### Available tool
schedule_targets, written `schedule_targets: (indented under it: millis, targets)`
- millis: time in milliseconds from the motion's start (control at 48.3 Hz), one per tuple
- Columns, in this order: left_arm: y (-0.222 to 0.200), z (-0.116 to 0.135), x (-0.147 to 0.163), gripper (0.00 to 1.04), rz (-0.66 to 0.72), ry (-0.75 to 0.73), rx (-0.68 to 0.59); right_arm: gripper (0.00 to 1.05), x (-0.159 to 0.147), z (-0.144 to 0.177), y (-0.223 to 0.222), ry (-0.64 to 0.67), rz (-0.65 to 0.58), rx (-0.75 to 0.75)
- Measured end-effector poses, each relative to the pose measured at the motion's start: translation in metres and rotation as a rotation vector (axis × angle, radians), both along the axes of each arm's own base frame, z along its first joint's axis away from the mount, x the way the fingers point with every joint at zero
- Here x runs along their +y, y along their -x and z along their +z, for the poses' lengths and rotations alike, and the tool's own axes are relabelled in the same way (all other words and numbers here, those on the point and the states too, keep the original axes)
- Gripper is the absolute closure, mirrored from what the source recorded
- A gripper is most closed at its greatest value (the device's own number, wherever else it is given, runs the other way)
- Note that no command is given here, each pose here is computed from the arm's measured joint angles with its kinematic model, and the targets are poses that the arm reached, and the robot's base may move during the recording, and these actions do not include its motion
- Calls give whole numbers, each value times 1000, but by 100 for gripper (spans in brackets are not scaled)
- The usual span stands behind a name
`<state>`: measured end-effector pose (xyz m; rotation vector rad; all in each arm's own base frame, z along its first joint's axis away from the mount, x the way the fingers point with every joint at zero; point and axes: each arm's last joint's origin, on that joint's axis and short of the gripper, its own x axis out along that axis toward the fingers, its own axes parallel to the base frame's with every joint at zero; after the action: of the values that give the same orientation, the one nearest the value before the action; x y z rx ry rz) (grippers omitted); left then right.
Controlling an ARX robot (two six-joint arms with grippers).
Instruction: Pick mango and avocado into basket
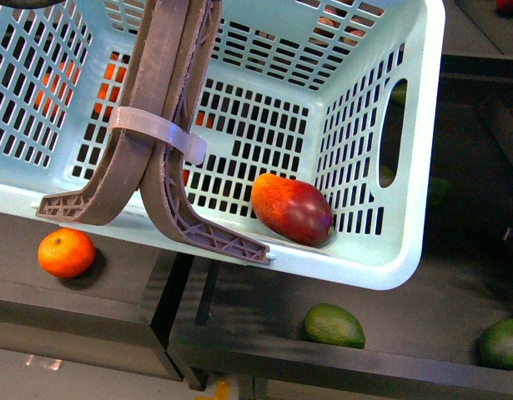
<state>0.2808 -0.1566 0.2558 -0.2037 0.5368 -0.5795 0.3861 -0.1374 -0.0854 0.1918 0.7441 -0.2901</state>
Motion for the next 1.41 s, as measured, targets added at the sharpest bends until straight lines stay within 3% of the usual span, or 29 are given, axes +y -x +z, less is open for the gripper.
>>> schedule_targets:
  millis: [124, 311, 580, 642, 932, 1180, 1408]
  targets:
    - [0, 0, 0, 99, 0, 0, 0, 49, -1, 38, 4, -42, -16, -86]
    - [0, 0, 0, 99, 1, 0, 0, 49, 16, 129, 16, -91, 19, -260]
    - [0, 0, 0, 99, 0, 0, 0, 49, 113, 273, 45, -189, 223, -506]
    - [0, 0, 0, 99, 0, 0, 0, 49, 136, 292, 50, -193, 265, -539]
    - [0, 0, 0, 99, 1, -1, 0, 49, 243, 306, 62, -207, 483, -503]
    - [0, 0, 0, 99, 0, 0, 0, 49, 274, 291, 66, -172, 540, -451]
    - [0, 0, 0, 99, 0, -2, -1, 6, 263, 309, 81, -157, 492, -552]
